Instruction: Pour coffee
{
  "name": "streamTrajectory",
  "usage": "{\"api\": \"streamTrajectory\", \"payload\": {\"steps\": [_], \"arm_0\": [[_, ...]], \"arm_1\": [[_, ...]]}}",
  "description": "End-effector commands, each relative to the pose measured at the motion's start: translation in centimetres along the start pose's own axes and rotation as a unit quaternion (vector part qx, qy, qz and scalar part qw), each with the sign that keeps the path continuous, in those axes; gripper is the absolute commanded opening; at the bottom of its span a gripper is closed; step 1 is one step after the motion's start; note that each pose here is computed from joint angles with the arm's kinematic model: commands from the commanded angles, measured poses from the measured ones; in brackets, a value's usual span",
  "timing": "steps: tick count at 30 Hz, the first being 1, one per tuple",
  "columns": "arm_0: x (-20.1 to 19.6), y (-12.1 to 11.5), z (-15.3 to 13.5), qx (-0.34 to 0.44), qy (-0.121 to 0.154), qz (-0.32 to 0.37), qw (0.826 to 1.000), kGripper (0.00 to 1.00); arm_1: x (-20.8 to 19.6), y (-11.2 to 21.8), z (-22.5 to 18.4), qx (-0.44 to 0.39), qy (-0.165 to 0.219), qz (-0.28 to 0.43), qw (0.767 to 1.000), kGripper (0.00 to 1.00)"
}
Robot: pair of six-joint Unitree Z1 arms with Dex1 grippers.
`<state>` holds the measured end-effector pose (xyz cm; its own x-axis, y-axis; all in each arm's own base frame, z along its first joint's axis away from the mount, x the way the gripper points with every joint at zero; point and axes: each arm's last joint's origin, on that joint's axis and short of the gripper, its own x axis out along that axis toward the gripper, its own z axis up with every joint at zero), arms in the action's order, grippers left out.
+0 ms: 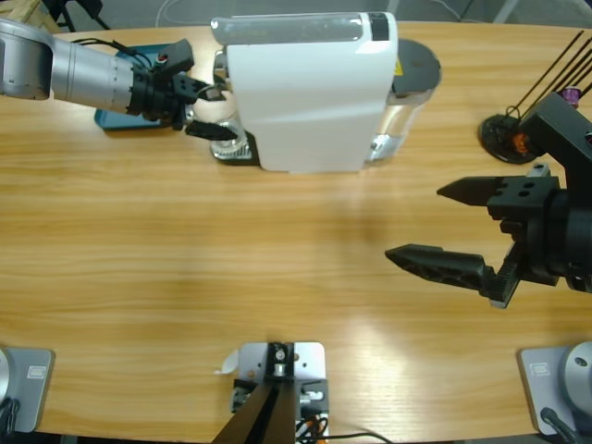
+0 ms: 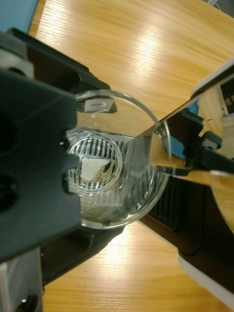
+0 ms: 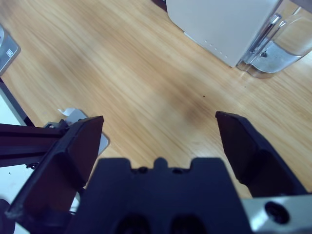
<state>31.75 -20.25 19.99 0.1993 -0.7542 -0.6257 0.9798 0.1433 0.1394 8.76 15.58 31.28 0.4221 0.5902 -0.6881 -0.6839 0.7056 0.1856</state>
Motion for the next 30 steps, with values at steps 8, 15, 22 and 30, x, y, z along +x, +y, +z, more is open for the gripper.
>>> {"api": "streamTrajectory", "payload": {"steps": [8, 15, 22, 30], "arm_0": [[-0.9, 0.0, -1.8, -0.054, 0.027, 0.011, 0.998, 1.0], [-7.4, -2.4, -0.7, -0.071, -0.008, 0.057, 0.996, 1.0], [-11.1, -10.1, -0.7, -0.141, -0.021, 0.037, 0.989, 1.0], [-16.7, -16.0, -1.3, -0.213, 0.003, 0.189, 0.959, 1.0]], "arm_1": [[0.7, 0.1, -0.2, -0.001, 0.02, -0.012, 1.0, 1.0], [-1.4, 0.2, 1.1, 0.005, 0.002, -0.018, 1.0, 1.0], [-2.8, 0.0, 4.3, 0.046, 0.01, -0.045, 0.998, 0.846], [-3.4, -4.6, 16.0, 0.158, -0.066, -0.086, 0.981, 0.0]]}}
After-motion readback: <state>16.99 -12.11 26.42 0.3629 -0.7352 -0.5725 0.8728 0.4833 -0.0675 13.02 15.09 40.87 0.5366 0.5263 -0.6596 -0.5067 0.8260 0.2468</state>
